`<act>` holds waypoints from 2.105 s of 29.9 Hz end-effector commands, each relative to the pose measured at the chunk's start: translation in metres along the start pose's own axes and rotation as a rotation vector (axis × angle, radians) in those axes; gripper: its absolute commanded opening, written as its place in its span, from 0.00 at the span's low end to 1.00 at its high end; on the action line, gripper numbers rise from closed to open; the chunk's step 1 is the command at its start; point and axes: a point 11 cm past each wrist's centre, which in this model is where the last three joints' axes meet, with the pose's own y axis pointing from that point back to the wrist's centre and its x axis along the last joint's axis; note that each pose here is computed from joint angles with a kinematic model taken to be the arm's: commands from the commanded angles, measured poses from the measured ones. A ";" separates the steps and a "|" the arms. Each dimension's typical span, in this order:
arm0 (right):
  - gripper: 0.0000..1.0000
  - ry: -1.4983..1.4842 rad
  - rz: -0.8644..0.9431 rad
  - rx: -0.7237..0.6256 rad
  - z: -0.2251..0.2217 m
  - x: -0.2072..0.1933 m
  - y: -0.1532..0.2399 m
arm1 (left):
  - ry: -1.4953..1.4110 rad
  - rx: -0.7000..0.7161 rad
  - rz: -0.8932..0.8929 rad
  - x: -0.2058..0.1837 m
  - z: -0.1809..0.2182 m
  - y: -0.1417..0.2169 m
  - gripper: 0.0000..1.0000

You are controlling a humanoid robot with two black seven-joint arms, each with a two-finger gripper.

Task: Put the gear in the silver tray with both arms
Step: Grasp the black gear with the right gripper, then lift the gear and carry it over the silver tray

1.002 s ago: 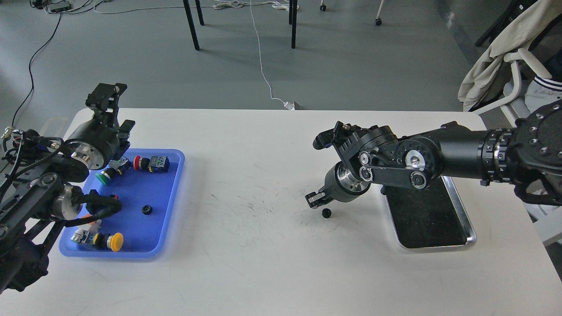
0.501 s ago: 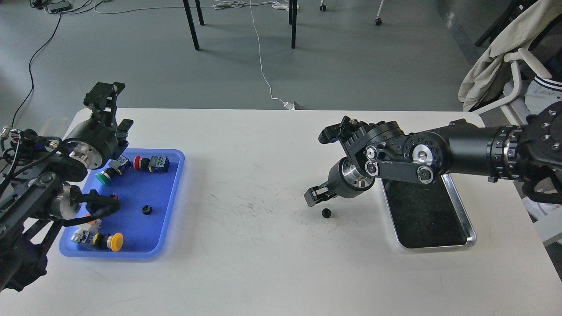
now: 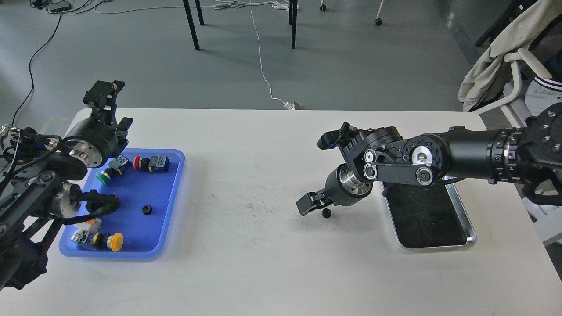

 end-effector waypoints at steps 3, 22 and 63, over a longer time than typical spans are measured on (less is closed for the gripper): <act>0.85 0.012 -0.003 -0.013 0.001 -0.001 -0.001 | 0.000 -0.004 0.000 0.000 0.002 -0.001 0.98; 0.63 0.035 -0.032 -0.036 0.003 -0.009 -0.009 | 0.001 -0.007 0.000 -0.001 0.003 -0.002 0.98; 0.02 -0.230 0.285 0.053 0.073 0.053 0.102 | 0.000 -0.021 0.002 0.000 0.010 -0.006 0.98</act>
